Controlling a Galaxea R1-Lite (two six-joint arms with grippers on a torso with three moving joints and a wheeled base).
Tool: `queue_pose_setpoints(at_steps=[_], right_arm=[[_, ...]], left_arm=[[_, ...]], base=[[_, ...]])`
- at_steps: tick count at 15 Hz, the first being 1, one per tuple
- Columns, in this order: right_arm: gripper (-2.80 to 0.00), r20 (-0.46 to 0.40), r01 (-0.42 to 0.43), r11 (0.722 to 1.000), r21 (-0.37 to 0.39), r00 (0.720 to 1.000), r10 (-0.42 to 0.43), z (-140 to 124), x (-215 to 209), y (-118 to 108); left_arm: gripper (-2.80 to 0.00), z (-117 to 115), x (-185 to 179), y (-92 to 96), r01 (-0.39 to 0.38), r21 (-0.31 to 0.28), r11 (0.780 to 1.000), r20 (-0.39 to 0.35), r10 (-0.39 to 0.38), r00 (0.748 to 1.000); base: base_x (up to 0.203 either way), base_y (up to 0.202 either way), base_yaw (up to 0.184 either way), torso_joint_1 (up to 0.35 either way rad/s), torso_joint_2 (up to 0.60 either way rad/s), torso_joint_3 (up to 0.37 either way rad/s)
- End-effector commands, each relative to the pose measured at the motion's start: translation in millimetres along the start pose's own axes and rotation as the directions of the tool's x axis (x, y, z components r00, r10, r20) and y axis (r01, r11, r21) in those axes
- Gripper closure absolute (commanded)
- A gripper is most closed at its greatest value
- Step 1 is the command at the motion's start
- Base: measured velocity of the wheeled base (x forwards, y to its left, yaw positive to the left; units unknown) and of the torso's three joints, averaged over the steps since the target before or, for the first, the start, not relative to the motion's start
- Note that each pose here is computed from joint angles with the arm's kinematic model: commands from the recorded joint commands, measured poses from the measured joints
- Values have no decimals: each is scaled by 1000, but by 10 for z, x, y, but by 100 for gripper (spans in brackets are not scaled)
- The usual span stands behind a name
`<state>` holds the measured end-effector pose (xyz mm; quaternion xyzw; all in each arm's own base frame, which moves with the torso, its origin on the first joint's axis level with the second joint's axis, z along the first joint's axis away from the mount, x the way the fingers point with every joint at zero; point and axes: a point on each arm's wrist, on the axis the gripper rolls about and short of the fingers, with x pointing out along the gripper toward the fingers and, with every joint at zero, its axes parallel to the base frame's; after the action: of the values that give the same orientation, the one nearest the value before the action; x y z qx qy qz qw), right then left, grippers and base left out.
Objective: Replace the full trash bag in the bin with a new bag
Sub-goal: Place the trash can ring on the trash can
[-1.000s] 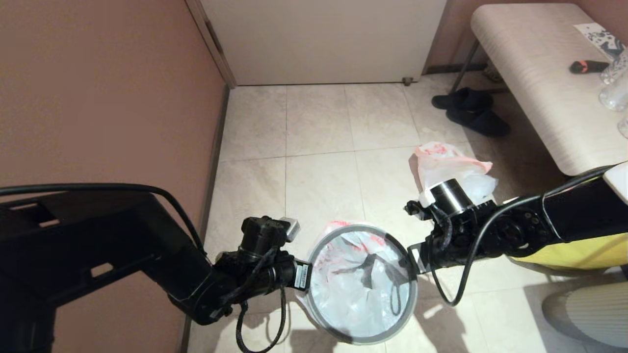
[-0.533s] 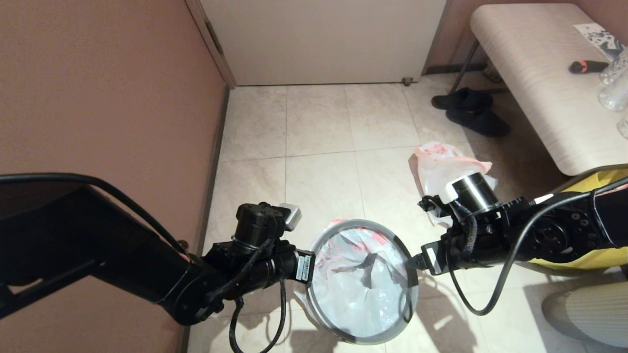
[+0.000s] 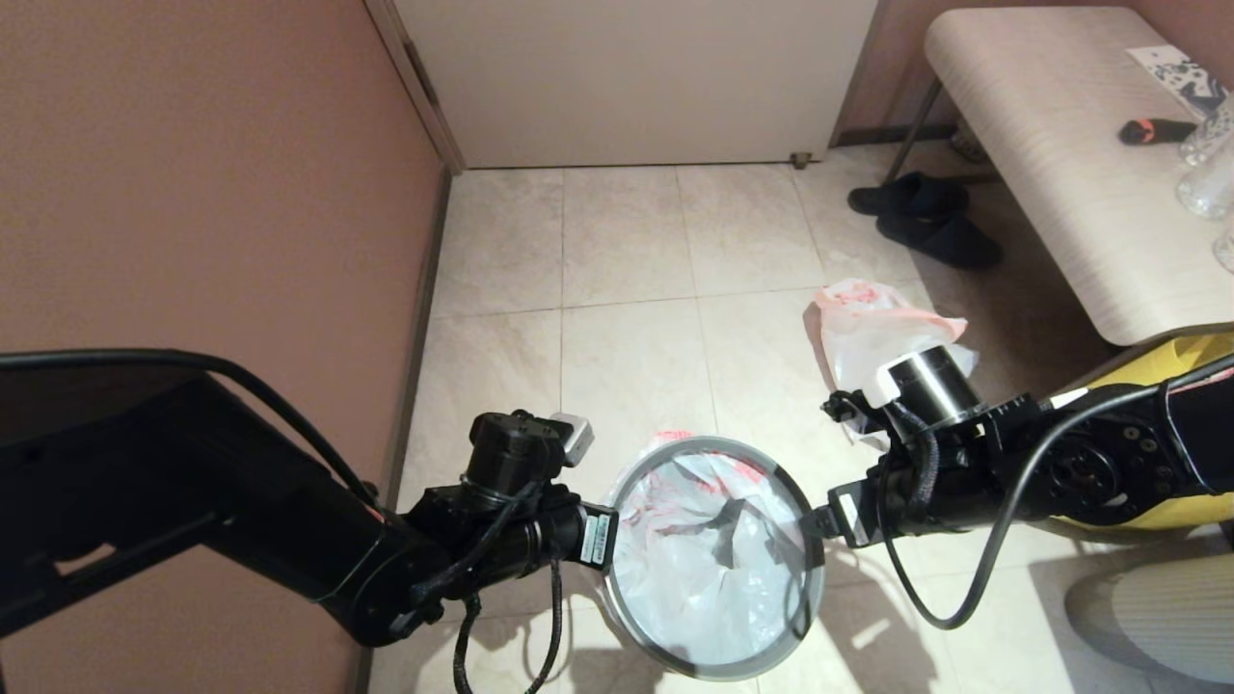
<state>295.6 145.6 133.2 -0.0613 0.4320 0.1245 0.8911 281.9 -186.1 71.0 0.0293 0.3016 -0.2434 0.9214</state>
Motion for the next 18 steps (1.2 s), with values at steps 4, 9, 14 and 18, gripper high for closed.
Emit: queue_pose_setpoints(at_steps=[4, 9, 14, 18], right_arm=[[-280, -48, 3, 1000, -6, 999, -3, -54, 186, 17], [-280, -42, 1, 1000, -5, 999, -1, -43, 294, 32], [-280, -32, -1, 1000, -4, 999, 1, -28, 257, 30], [-280, -26, -1, 1000, -3, 1000, 1, -25, 234, 27]], left_arm=[[0, -205, 279, 49, -12, -3, 1000, -39, 12, 999], [0, -301, 422, 145, -33, 4, 999, -52, 33, 998], [0, -276, 421, 166, -36, 7, 999, -31, 36, 999], [0, -274, 412, 147, -31, 15, 999, -29, 32, 999]], base=[[0, 0, 0, 0, 0, 0], [0, 0, 0, 0, 0, 0], [0, 0, 0, 0, 0, 0], [0, 0, 0, 0, 0, 0]])
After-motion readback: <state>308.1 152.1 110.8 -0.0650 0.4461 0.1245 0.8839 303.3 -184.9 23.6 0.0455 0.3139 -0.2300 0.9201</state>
